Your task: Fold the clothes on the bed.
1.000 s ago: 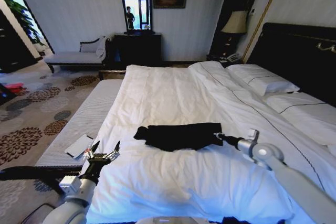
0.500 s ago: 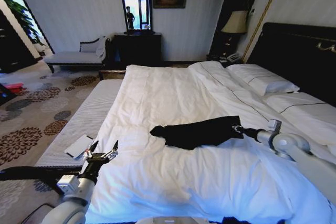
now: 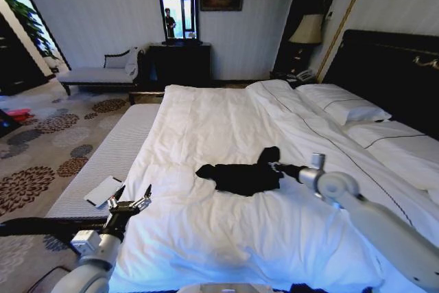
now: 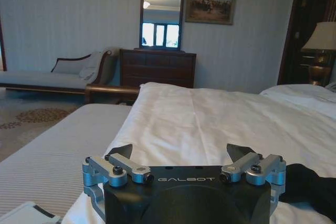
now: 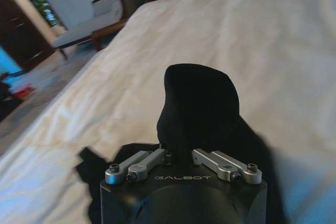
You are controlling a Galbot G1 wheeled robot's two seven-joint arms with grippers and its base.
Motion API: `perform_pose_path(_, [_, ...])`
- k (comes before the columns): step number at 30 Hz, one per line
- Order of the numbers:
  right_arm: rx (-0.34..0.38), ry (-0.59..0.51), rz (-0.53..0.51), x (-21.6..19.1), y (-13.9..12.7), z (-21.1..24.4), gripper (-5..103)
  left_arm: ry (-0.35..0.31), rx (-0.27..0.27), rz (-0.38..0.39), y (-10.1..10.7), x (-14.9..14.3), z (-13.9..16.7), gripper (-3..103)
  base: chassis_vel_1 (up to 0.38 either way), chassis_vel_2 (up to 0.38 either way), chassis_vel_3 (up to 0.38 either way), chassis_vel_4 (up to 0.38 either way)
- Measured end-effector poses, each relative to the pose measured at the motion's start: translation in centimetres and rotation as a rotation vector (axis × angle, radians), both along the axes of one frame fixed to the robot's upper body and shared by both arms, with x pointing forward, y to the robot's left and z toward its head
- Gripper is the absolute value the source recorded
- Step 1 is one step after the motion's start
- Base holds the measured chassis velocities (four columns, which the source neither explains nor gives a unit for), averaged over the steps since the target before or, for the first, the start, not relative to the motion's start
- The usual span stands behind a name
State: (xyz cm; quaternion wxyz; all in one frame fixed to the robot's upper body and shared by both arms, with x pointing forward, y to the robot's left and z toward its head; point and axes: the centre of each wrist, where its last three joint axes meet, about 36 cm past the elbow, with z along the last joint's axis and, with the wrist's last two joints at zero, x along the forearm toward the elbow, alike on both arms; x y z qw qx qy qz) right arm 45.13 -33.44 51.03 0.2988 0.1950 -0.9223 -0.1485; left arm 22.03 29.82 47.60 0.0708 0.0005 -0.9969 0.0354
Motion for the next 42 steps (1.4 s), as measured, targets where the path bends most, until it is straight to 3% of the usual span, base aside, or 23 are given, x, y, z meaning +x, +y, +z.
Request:
perform_pose_path(8, [0.056,0.024,0.065,1.8,4.8,-1.0,4,0.005,0.002,0.012,0.2,-0.3,0.0,100,0.0,0.0,0.0,0.0])
perform_pose_path(26, [0.058,0.064,0.119,2.5,8.7,-4.9,2,0.009,0.012,0.028,0.7,-0.3,-0.1,100,0.0,0.0,0.0,0.0])
perform_pose_path(28, [0.057,0.059,0.143,2.1,9.0,-4.7,12,0.008,0.011,0.029,0.8,-0.3,-0.1,100,0.0,0.0,0.0,0.0])
perform_pose_path(33, [0.014,0.039,0.184,0.6,9.3,-4.7,23,0.004,0.009,0.032,0.8,-0.1,-0.1,100,0.0,0.0,0.0,0.0])
perform_pose_path(35, [-0.001,0.029,0.201,-0.2,9.6,-4.6,33,0.003,0.008,0.034,0.8,0.1,-0.1,100,0.0,0.0,0.0,0.0])
perform_pose_path(36, [-0.002,0.025,0.206,-0.4,9.7,-4.5,39,0.003,0.007,0.033,0.8,0.1,-0.1,100,0.0,0.0,0.0,0.0])
perform_pose_path(38, [0.0,0.021,0.209,-0.4,9.8,-4.4,39,0.005,0.006,0.033,0.8,0.1,-0.1,100,0.0,0.0,0.0,0.0])
perform_pose_path(41, [0.023,-0.012,0.177,0.4,9.9,-3.3,55,0.006,0.006,0.029,0.6,0.0,0.0,100,0.0,0.0,0.0,0.0])
perform_pose_path(42, [0.023,-0.012,0.177,0.4,9.9,-3.3,55,0.006,0.006,0.029,0.6,0.0,0.0,100,0.0,0.0,0.0,0.0])
